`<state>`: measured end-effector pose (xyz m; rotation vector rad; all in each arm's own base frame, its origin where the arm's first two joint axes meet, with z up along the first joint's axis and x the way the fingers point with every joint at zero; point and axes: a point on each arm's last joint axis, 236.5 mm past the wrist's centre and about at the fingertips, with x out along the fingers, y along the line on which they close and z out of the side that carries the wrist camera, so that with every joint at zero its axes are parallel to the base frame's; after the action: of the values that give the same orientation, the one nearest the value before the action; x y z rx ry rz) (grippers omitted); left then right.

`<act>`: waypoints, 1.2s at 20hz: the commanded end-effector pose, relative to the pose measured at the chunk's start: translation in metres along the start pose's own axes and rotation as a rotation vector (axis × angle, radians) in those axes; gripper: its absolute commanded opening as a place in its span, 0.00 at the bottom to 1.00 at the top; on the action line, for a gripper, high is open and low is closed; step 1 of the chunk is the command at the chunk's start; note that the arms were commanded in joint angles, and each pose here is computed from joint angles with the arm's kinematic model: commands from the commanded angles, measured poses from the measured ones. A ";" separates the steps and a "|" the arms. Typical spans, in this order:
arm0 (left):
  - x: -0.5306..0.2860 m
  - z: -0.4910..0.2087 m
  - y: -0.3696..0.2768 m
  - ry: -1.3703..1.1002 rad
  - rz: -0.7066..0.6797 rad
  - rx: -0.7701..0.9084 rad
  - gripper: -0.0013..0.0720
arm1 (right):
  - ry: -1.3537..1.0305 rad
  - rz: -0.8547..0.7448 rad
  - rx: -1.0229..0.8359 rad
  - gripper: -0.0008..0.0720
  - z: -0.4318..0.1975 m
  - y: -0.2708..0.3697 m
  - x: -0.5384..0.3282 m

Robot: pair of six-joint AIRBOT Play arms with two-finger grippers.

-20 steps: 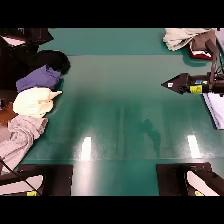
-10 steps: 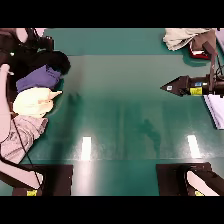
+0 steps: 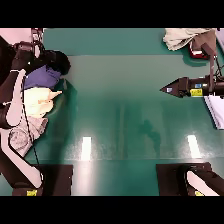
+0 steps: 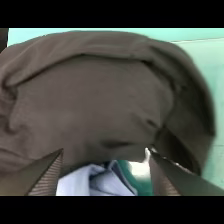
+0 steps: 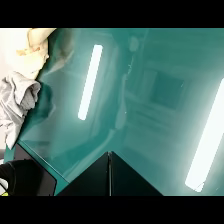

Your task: Fold the shirts.

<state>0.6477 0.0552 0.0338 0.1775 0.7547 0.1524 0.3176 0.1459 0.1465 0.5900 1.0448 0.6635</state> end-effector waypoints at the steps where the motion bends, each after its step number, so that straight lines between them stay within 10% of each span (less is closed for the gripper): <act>1: 0.020 -0.005 0.003 -0.023 0.005 -0.013 0.87 | 0.015 0.004 0.000 0.04 -0.003 0.001 0.000; 4: 0.033 -0.014 -0.001 -0.012 0.000 -0.009 0.87 | 0.012 0.003 0.000 0.04 -0.003 0.001 0.000; 8: 0.034 -0.015 -0.004 -0.007 -0.008 -0.017 0.04 | 0.010 0.003 0.000 0.04 -0.002 0.001 0.000; 15: -0.077 0.099 -0.014 -0.229 -0.067 -0.052 0.04 | -0.093 -0.018 -0.006 0.04 0.022 -0.002 0.001; 24: -0.472 0.212 -0.093 -0.870 -0.429 0.115 0.04 | -0.492 -0.014 -0.071 0.04 0.089 0.032 -0.051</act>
<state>0.5452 -0.1011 0.4057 0.1746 0.0699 -0.1762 0.3624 0.1330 0.1958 0.6393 0.7405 0.5628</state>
